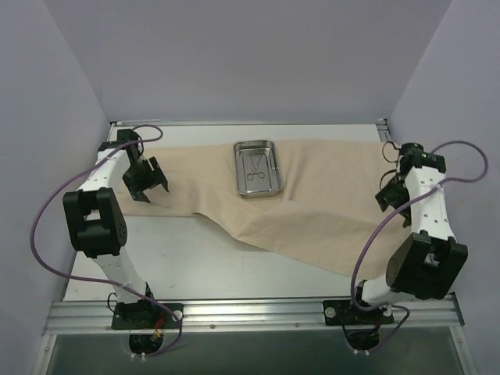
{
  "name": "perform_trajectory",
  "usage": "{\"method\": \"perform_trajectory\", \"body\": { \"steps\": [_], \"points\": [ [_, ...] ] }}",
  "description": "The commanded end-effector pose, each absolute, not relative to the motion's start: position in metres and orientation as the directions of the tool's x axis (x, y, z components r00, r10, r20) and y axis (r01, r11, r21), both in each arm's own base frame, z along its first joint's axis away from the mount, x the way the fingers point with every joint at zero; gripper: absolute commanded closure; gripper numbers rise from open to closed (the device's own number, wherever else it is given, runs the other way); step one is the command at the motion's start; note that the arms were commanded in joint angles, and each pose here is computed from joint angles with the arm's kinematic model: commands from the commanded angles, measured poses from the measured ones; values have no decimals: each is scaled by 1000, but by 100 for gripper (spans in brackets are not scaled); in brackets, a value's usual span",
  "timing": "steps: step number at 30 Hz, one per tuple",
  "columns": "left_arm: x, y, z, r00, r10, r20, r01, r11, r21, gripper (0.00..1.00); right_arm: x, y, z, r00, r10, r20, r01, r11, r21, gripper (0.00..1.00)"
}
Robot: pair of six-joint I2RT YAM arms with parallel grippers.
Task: Open and lay out the surgical kit
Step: Open the surgical kit at the center of the board.
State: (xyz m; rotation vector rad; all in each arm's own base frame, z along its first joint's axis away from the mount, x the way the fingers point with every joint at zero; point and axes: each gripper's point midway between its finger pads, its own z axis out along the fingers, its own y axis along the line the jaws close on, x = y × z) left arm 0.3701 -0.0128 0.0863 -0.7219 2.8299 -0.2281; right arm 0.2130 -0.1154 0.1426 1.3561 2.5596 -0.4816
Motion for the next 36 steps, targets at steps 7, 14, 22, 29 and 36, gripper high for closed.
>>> {"method": "perform_trajectory", "body": {
  "steps": [7,14,22,29,36],
  "points": [
    [377,40,93,-816,-529,-231,-515,848,-122,21,333,-6,170,-787,466,-403,513,858,-11,32],
    [380,36,75,-799,-568,-198,-550,823,-142,25,341,24,155,-810,442,-386,455,888,62,32],
    [392,30,51,-779,-607,-159,-583,794,-174,34,344,18,161,-828,383,-409,409,912,25,32],
    [398,31,37,-775,-616,-144,-595,787,-165,37,346,21,154,-840,374,-393,394,919,31,32],
    [406,34,27,-776,-616,-132,-599,787,-149,44,347,21,150,-842,374,-390,393,919,33,33]
  ]
}}
